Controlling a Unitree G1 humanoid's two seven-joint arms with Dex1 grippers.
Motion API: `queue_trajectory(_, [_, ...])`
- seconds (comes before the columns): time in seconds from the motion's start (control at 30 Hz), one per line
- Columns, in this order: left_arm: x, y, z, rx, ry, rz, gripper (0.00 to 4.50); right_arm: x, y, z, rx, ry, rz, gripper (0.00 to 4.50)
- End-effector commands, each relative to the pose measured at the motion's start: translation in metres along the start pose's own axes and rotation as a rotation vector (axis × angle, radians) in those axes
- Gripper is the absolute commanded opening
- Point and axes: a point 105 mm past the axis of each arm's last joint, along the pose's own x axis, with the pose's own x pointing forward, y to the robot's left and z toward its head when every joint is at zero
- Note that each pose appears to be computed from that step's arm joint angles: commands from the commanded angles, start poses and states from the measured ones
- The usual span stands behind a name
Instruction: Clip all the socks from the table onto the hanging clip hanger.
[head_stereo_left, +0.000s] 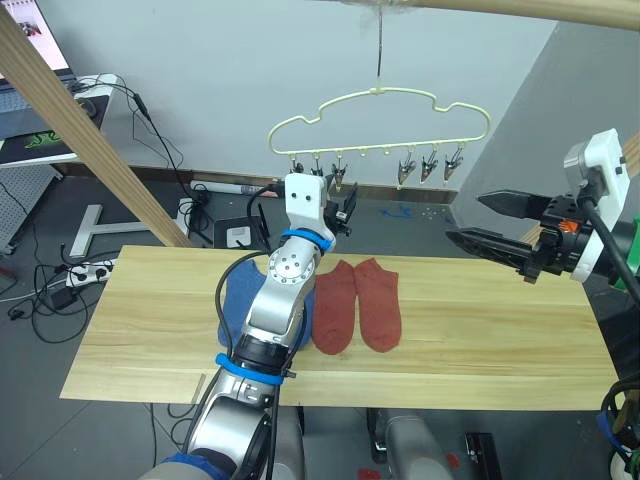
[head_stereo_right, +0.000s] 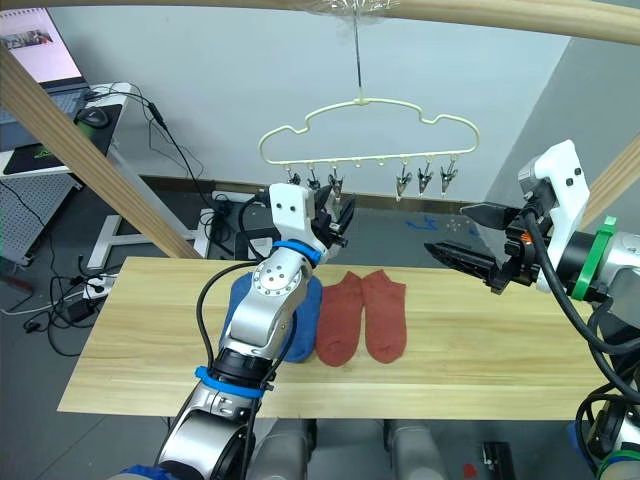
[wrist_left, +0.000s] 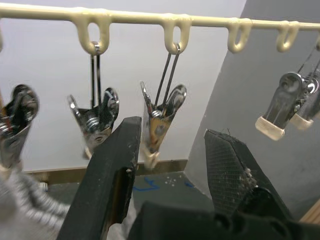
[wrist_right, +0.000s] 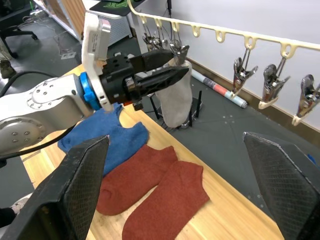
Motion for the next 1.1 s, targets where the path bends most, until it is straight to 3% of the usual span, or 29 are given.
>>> queue_trajectory(0.03, [0.0077, 0.0033, 0.0215, 0.008, -0.081, 0.031, 2.29, -0.0074, 0.0014, 0.0047, -0.028, -0.023, -0.034, 4.46])
queue_trajectory(0.73, [0.0137, 0.011, 0.0244, -0.005, -0.095, 0.066, 2.29, -0.0088, 0.0026, 0.0019, 0.003, -0.02, -0.059, 4.46])
queue_trajectory(0.83, [0.0136, 0.011, 0.0239, -0.005, -0.094, 0.065, 1.76, -0.0093, 0.0027, 0.0019, 0.007, -0.02, -0.062, 4.5])
queue_trajectory(0.97, [0.0134, 0.0112, 0.0243, -0.005, -0.096, 0.064, 0.69, -0.01, 0.0025, 0.0017, 0.013, -0.02, -0.067, 4.5])
queue_trajectory(1.1, [0.0135, 0.012, 0.0246, -0.004, -0.096, 0.067, 0.18, -0.0088, 0.0027, 0.0006, 0.022, -0.02, -0.069, 4.5])
